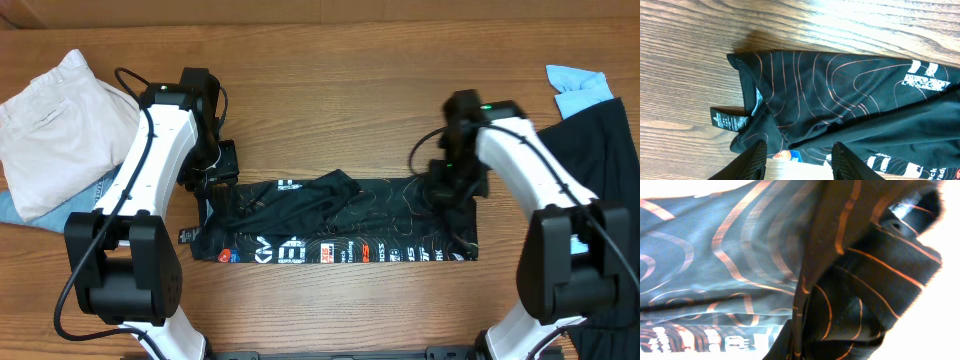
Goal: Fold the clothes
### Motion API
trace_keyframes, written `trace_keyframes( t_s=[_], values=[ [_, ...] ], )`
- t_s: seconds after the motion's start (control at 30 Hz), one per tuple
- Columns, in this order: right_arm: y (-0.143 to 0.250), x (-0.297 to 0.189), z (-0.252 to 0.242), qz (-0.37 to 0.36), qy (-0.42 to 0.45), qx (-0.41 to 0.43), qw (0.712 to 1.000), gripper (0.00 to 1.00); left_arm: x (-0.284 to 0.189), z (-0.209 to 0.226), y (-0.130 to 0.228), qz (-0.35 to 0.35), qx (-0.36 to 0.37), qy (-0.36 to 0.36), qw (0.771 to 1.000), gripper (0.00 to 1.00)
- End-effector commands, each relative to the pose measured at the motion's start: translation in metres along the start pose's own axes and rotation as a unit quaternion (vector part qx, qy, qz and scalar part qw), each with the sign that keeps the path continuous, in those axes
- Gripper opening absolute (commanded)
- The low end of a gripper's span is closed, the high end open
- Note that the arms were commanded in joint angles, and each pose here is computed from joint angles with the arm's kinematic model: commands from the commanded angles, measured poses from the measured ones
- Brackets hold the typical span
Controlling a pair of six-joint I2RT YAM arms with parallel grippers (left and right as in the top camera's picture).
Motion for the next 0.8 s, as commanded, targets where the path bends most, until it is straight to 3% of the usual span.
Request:
trace_keyframes(
  t_s=[0.0,0.77],
  values=[
    [-0.006,-0.004,0.024,-0.021,-0.004,-0.013,1.000,0.04,-0.008,0.001,-0.001,-0.013,0.001,-0.001,1.000,0.45],
    [0.004,0.003,0.110,-0.048,-0.047,-0.113,0.991,0.06,-0.008,0.001,-0.001,-0.012,0.001,-0.001,1.000,0.45]
  ],
)
Point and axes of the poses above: each gripper's point midway between its finger pads, its own x axis out along the fingers, its own z axis along the line the jaws close on, y = z × x, the point moved 1 cm from there along -x, back along the fingers, and after that the axes turned 1 degree about -x, right-handed, at the moved point
